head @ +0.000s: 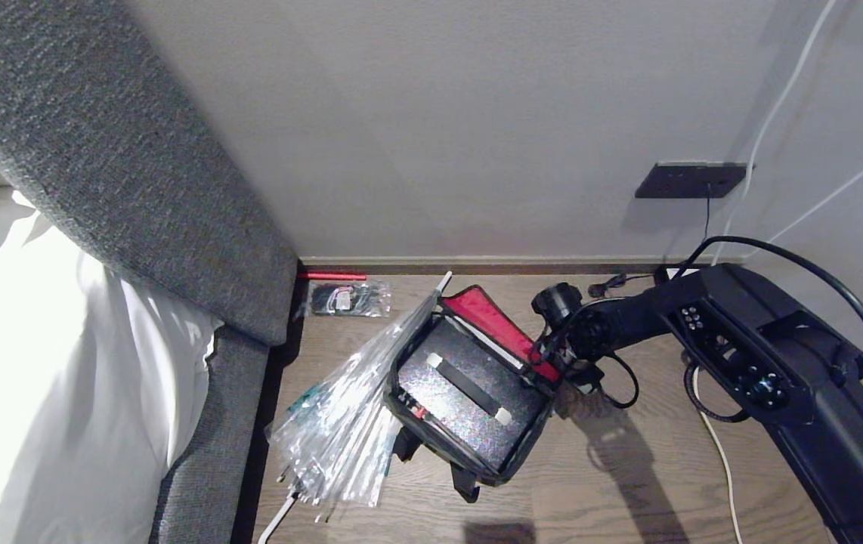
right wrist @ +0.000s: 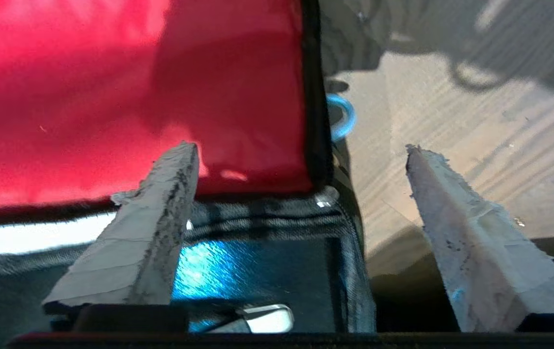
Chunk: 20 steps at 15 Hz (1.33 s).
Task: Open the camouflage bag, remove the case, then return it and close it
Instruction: Close the top of the storage box
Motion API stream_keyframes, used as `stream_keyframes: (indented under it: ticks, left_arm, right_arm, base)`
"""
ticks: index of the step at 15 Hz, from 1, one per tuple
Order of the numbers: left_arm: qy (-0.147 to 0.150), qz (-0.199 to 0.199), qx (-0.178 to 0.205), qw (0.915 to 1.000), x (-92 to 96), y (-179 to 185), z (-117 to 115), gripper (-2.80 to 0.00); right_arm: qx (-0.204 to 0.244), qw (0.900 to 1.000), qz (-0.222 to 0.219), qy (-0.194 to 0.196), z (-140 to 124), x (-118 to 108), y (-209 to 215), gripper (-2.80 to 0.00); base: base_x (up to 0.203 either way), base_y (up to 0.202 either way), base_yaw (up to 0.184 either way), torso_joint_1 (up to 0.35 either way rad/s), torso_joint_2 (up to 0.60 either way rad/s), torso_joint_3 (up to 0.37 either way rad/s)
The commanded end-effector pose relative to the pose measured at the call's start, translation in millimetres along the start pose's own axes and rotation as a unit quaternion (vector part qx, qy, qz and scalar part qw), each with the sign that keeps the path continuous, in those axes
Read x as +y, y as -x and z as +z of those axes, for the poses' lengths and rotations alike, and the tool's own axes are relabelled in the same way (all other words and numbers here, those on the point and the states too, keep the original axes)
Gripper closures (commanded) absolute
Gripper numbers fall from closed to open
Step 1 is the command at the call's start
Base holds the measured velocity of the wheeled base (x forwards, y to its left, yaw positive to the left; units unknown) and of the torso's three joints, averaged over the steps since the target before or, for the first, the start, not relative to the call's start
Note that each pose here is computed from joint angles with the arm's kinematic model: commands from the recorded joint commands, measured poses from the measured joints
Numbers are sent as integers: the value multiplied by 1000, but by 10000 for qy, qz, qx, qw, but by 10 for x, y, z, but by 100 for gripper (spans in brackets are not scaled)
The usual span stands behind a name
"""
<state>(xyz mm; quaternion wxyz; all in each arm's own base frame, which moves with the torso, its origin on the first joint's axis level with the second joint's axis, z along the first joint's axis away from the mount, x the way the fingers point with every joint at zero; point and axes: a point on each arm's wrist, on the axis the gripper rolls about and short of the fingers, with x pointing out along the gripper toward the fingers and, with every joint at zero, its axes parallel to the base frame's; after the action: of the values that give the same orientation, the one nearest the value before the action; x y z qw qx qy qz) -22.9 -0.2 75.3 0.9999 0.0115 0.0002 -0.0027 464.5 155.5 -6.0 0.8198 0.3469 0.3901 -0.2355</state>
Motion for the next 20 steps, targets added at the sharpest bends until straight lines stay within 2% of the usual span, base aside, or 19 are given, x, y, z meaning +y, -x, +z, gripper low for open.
stream_keyframes:
  ticks: [1,3,4,5,6,7,8,9,10,11,13,20]
  left_arm:
    - [0,4,-17,10000,0,3,-1,0]
    - [0,4,-17,10000,0,3,-1,0]
    - [0,4,-17,10000,0,3,-1,0]
    - [0,4,-16,10000,0,2,-1,0]
    - [0,4,-17,10000,0,3,-1,0]
    - [0,4,-10,10000,0,1,0,0]
    - [0,10,-10,10000,0,1,0,0]
    - [0,4,-10,10000,0,1,0,0]
    - [0,6,-10,10000,0,1,0,0]
    - [0,4,-6,10000,0,1,0,0]
    - [0,7,-2,10000,0,0,0,0]
    - [-39,-3,5,10000,0,0,-1,0]
  right_arm:
    - [-15,10000,68,-31,57,16,110,-280]
    - [144,9984,544,-90,192,72,422,-280]
    - [253,9963,818,-69,236,31,561,-280]
    - [409,9925,1149,-7,266,-47,710,-280]
    - [539,9838,1709,57,338,-82,969,-280]
    - [633,9691,2380,128,410,-111,1250,-280]
    - [628,9499,3056,201,484,-131,1509,-280]
    - [600,9255,3726,310,551,-166,1747,-280]
    - [628,9070,4141,437,591,-235,1910,-280]
    - [677,8997,4276,550,590,-309,1975,-280]
    - [664,8960,4314,820,552,-415,1987,-280]
    - [677,8971,4276,880,537,-454,2041,-280]
  base:
    - [0,0,0,0,0,0]
    - [0,0,0,0,0,0]
    - [0,0,0,0,0,0]
    - [0,0,0,0,0,0]
    - [0,0,0,0,0,0]
    - [0,0,0,0,0,0]
    - [0,0,0,0,0,0]
    - [0,0,0,0,0,0]
    - [0,0,0,0,0,0]
    - [0,0,0,0,0,0]
    - [0,0,0,0,0,0]
    - [0,0,0,0,0,0]
